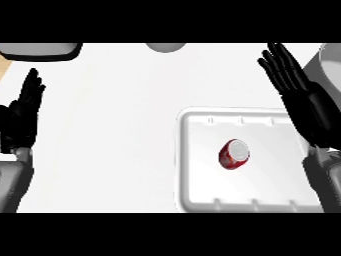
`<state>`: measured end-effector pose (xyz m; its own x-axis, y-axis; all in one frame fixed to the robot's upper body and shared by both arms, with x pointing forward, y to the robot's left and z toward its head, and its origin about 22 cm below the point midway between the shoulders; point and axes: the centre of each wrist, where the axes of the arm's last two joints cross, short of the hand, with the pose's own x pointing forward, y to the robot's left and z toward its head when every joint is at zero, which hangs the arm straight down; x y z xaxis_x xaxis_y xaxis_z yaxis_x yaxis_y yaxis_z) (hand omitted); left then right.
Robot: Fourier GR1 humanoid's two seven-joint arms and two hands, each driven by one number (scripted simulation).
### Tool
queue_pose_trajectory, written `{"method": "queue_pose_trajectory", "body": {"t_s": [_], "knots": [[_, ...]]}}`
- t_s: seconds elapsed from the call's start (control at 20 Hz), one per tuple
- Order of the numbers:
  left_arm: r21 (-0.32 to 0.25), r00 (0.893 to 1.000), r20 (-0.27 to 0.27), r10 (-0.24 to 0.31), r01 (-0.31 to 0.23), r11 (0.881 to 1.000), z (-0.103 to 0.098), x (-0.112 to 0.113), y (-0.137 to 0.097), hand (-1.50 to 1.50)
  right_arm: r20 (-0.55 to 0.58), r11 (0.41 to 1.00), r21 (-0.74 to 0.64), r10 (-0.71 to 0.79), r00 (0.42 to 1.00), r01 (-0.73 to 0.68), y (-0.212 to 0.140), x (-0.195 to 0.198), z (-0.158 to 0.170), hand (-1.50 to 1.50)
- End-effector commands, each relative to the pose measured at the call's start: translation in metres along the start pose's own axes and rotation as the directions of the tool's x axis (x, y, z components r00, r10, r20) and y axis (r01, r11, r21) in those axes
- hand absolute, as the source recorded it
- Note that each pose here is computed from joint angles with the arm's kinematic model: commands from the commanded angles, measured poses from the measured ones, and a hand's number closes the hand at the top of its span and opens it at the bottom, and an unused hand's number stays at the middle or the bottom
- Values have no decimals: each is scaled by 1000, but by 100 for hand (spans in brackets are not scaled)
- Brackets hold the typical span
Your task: Pick the can from the tray and place it in the pot
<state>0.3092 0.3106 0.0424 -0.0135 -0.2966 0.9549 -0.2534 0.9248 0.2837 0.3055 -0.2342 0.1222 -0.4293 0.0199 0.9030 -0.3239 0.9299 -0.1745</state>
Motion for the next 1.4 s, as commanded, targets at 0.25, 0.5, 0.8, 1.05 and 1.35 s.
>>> {"method": "queue_pose_trajectory", "body": {"t_s": [0.25, 0.5, 0.8, 1.05, 1.35], "knots": [[-368, 974, -226, 26, -110, 923, 43, -38, -56, 0, -543, 949, -254, 21, 839, -188, 39, -67, 59, 150], [-376, 949, -311, 52, -173, 911, 58, -51, -60, 0, -315, 627, -588, 404, 859, -511, 10, -30, 49, -150], [-438, 948, -316, 34, -178, 881, 65, -51, -55, 0, -220, 530, -725, 427, 877, -439, 97, -3, 66, -150], [-443, 946, -322, 38, -186, 877, 72, -49, -60, 0, -527, 604, -532, 313, 790, -594, 116, 6, 75, -150], [-469, 954, -297, 46, -188, 863, 75, -41, -59, 0, -636, 661, -499, 161, 755, -561, 130, 55, 51, -150]]}}
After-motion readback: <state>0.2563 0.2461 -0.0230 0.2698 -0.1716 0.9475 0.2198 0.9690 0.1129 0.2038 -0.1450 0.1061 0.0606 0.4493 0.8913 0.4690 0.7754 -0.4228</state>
